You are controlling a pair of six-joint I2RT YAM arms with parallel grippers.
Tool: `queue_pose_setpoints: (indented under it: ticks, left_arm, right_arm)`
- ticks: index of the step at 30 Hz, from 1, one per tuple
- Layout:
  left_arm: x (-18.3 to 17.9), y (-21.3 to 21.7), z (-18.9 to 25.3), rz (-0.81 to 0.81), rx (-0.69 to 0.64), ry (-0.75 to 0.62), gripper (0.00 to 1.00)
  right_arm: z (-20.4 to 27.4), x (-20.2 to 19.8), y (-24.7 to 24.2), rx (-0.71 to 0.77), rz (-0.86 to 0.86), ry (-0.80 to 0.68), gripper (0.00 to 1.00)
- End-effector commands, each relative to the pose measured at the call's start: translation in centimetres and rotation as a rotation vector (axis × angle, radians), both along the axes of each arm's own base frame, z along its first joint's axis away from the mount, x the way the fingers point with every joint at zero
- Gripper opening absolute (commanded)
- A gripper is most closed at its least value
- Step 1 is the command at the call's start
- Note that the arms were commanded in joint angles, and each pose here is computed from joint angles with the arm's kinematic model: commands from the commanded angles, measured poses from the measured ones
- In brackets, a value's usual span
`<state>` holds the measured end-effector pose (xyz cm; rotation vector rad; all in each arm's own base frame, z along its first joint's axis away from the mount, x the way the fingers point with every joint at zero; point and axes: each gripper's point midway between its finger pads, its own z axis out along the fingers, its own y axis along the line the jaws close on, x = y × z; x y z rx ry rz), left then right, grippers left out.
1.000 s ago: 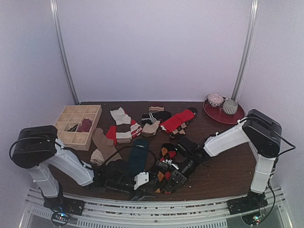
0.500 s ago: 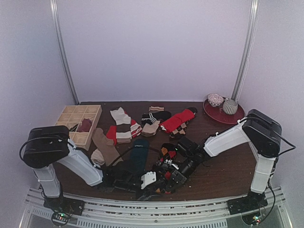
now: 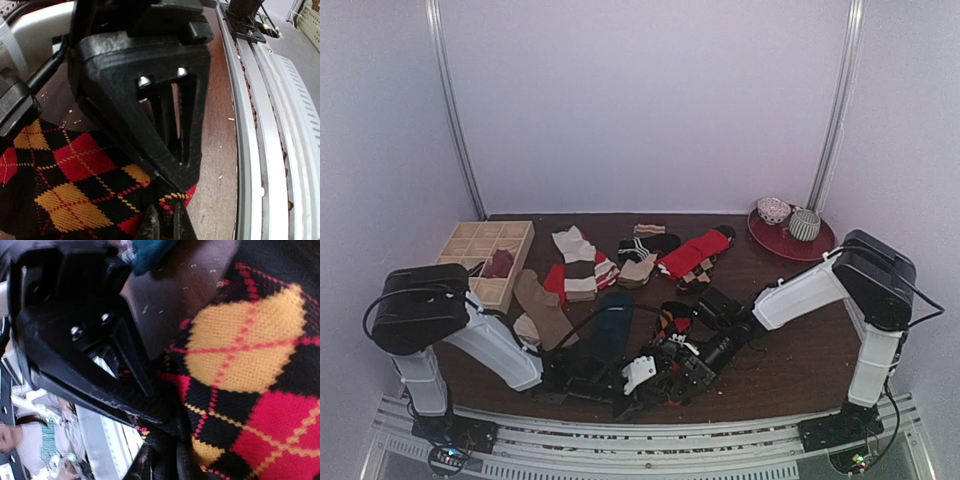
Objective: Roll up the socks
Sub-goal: Roll a pair of socks at the center of the board.
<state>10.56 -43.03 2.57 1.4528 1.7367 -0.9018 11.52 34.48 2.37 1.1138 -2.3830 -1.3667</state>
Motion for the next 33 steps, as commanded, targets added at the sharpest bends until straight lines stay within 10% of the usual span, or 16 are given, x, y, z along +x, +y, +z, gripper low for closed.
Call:
queue_pose_setpoints:
  ticks: [1,8,14,33]
  left_arm:
    - [-0.2,4.6,-5.8,0.137,0.229,0.138,0.0]
    - [-3.3,6.9,-9.7,0.161,0.323,0.415,0.0]
    - [-4.4,8.9,-10.6,0.217,0.363,0.544,0.0]
    - [-4.9,10.2,-11.3,0.217,0.411,0.578,0.0]
  right_arm:
    - [0.0,1.5,-0.4,-0.014,-0.063,-0.122,0.29]
    - [7.7,4.6,0.1,0.345,-0.162,-0.815,0.53]
    - [7.2,0.7,-0.2,0.347,0.053,-1.299,0.59]
    - [0.8,0.6,0.7,0.006,0.305,-1.529,0.49]
